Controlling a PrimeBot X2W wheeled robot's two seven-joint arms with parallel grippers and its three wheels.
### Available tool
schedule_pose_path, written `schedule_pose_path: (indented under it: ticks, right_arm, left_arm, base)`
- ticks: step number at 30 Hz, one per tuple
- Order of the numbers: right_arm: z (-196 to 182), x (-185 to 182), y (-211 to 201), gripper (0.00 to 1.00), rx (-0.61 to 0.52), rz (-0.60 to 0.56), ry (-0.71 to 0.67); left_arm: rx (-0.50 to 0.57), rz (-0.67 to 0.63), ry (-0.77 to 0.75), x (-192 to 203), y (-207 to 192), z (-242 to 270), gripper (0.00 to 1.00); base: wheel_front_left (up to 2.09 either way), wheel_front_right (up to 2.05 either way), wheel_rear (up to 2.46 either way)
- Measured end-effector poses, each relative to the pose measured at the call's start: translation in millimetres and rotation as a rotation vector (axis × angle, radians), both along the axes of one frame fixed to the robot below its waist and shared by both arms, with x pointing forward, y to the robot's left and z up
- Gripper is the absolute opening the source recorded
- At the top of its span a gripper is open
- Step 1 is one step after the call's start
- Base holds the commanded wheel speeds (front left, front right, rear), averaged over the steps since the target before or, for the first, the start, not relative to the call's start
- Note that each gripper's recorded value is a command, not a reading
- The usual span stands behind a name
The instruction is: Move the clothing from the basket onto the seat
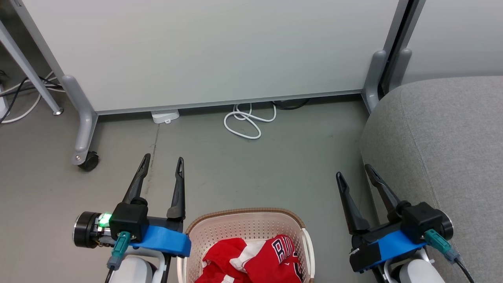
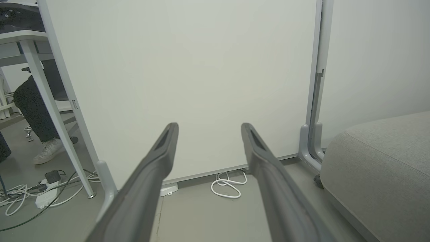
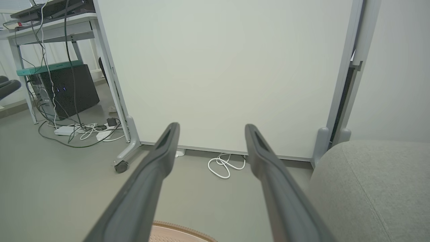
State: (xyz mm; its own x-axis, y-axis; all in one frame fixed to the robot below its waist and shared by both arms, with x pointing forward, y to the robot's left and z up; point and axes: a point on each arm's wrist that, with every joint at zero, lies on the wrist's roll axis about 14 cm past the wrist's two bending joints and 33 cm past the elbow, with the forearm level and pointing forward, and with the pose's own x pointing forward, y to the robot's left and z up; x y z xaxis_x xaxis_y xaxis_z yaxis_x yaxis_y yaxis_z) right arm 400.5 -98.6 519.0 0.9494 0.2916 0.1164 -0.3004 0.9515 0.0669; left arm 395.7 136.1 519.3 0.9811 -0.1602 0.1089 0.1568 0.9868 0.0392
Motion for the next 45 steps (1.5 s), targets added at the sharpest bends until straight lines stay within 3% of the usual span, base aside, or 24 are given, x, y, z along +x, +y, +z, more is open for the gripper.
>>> schedule_pose_path:
  ticks: [20,34,45]
  right_arm:
    - [-2,3,-3,1.0,0.002,-0.008,0.006]
    - [-11,36,-20,1.0,-0.003,-0.055,0.012]
    - [-39,62,-42,1.0,-0.034,-0.11,0.057]
  left_arm:
    - [-0.002,-0.043,0.028,6,-10,-9,1.0]
    - [0.092,-0.261,0.125,50,-59,-50,1.0]
    - [0.202,-0.525,0.318,57,-116,-138,1.0]
  base:
    - [0.0,0.0,0.0]
    - [0.0,0.0,0.0]
    - [0.0,0.0,0.0]
